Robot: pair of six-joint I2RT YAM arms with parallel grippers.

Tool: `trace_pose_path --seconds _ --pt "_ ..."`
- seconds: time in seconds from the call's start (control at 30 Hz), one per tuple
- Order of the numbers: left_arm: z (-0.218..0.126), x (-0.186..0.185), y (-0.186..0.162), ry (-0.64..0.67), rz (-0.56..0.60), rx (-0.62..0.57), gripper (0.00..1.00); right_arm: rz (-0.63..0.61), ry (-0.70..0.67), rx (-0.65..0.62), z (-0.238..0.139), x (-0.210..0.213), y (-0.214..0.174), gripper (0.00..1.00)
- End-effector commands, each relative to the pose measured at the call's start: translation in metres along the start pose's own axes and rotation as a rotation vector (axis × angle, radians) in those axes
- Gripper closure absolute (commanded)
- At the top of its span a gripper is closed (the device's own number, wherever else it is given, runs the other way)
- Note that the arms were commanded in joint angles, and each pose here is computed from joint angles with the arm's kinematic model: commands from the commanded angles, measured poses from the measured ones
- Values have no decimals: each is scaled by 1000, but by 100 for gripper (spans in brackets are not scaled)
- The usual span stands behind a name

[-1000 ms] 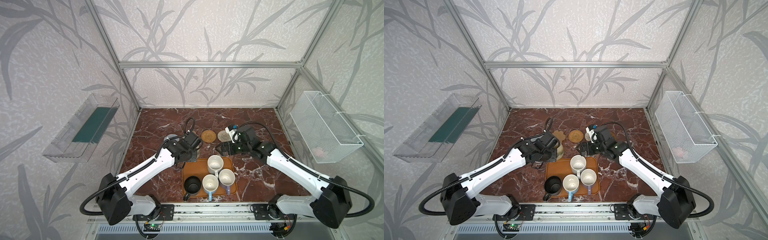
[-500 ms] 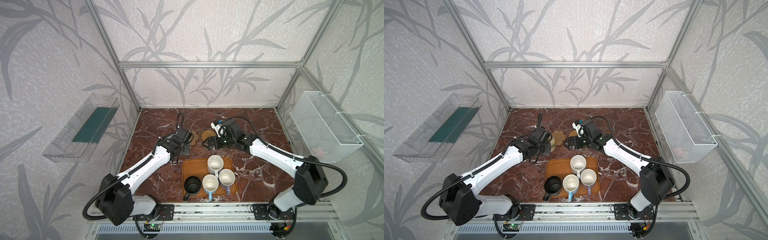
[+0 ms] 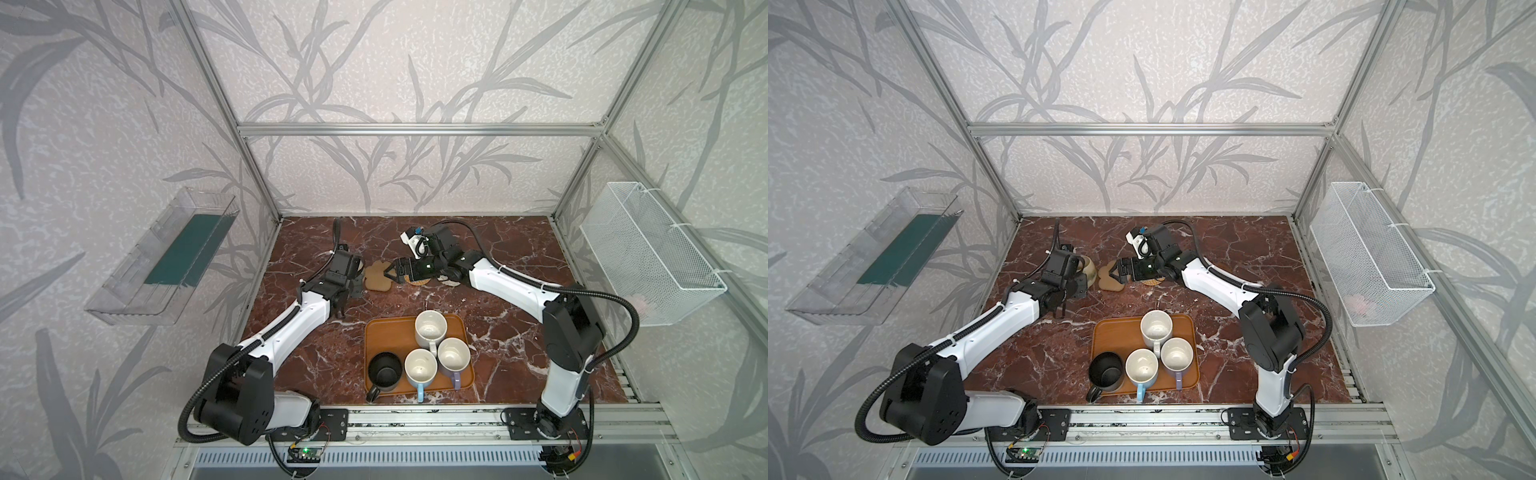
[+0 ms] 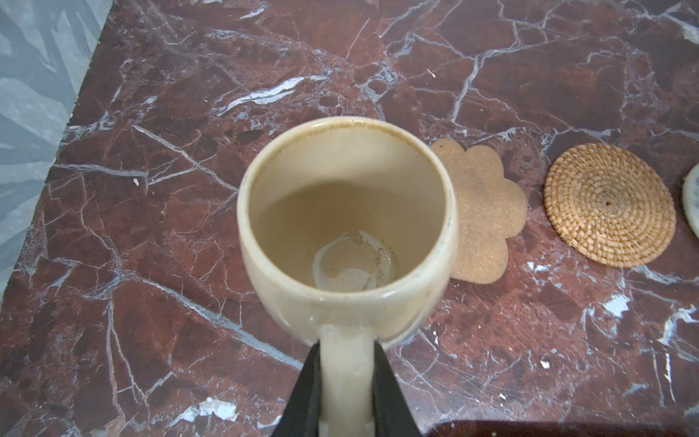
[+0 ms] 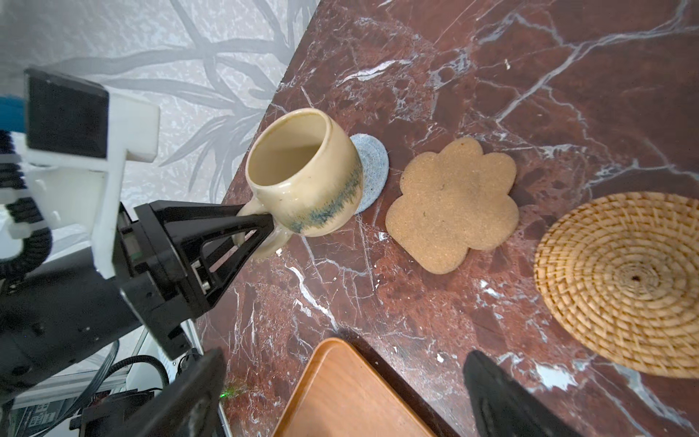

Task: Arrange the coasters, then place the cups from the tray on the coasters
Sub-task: 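Lower the cream mug onto the blue knit coaster with left gripper while right gripper hovers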

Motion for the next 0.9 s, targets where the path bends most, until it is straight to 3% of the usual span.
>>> trace_pose_path --seconds 0.0,0.43,0.87 --pt "-4 -8 38 -59 -12 -176 100 -24 41 -13 -1 12 11 3" --pt "17 21 43 23 -20 -220 100 -52 21 36 5 11 16 4" --pt "32 27 41 -27 -69 -231 100 -42 33 67 10 10 11 4"
Point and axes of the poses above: each gripper's point midway between its finger pads, its own z axis out along the fingers, its own x axis along the line the jaws close on, y = z × x, the point moved 3 cm from there along -z, back along the fingers, and after that the axes turned 5 degrees about -z, right-handed, at the moved point
